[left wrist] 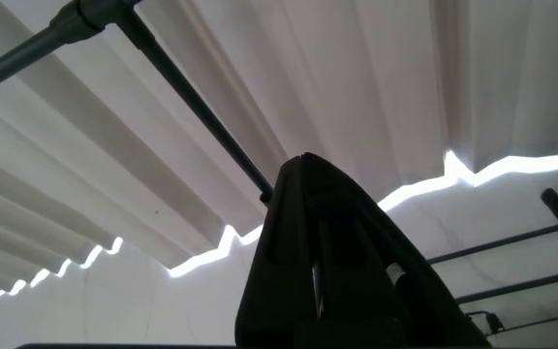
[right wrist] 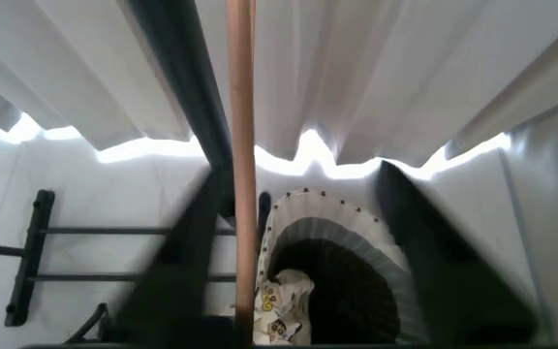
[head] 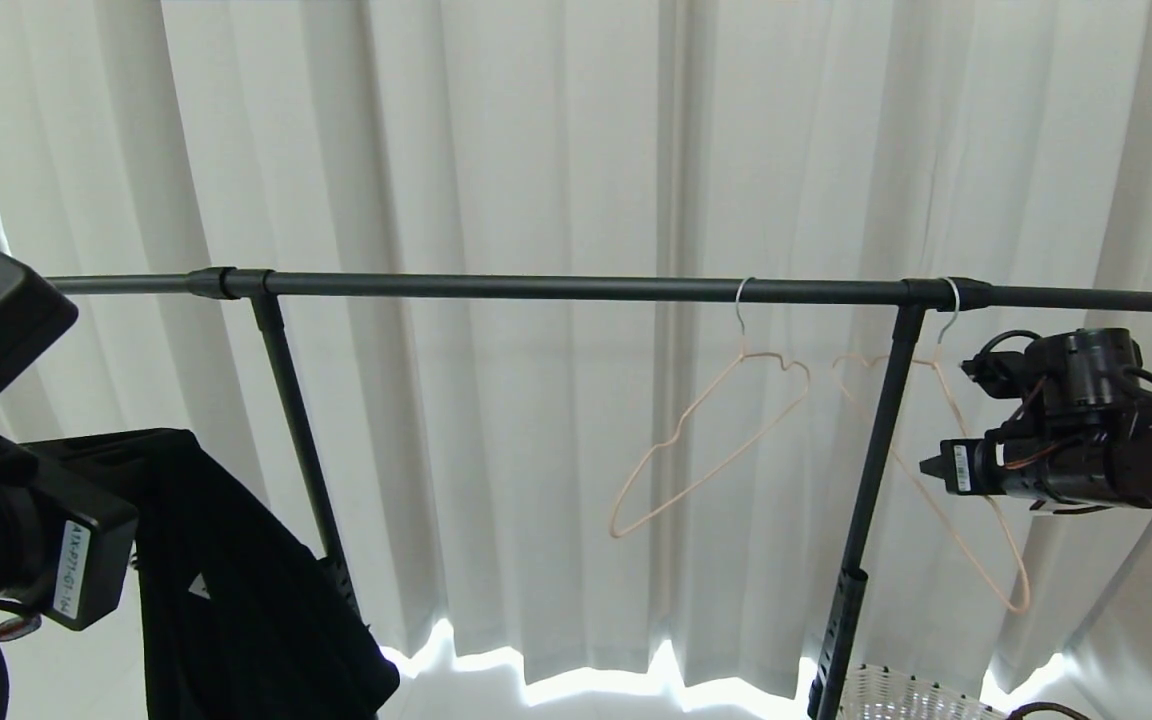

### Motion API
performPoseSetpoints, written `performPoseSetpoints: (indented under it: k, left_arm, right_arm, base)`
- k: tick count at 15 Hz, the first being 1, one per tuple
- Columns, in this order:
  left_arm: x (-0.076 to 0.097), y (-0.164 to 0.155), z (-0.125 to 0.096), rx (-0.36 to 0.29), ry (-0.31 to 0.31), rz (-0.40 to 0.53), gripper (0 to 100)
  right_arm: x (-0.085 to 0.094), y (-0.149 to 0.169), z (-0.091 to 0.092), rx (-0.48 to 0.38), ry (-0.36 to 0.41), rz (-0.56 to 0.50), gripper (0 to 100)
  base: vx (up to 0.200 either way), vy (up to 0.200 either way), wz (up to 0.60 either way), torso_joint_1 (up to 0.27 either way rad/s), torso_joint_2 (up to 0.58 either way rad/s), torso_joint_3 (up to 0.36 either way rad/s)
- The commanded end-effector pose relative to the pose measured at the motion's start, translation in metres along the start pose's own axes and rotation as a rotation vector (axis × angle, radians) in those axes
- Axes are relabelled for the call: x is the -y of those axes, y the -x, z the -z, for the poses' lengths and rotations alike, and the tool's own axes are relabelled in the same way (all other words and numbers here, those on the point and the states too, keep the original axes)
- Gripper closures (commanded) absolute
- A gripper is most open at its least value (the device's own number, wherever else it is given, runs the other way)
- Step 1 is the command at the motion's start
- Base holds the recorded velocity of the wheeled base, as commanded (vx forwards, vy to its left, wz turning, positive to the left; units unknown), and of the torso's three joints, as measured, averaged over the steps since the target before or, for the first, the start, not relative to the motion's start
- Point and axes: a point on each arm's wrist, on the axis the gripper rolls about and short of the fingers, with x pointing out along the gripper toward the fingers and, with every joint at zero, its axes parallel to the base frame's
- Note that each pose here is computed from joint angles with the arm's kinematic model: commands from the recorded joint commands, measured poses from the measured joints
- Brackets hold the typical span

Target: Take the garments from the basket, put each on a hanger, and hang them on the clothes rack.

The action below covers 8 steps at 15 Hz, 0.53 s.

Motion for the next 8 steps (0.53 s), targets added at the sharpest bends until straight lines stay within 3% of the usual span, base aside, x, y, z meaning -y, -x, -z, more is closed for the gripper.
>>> performPoseSetpoints:
  k: [1,8]
  left_arm:
    - [0.0,0.0,0.0,0.0,0.002,-0.001,100]
    - [0.0,0.001,0.001,0.002,0.002,0.0,100]
  right_arm:
    - [-0.001,0.001,-0.001,0.003,0.002,-0.002,100]
    - [-0.01,0.014,-0.005,0.04,-0.019,-0.026,100]
  base:
    - [0.0,0.0,0.0,0.0,0.0,0.0]
    - [0.0,0.0,0.0,0.0,0.0,0.0]
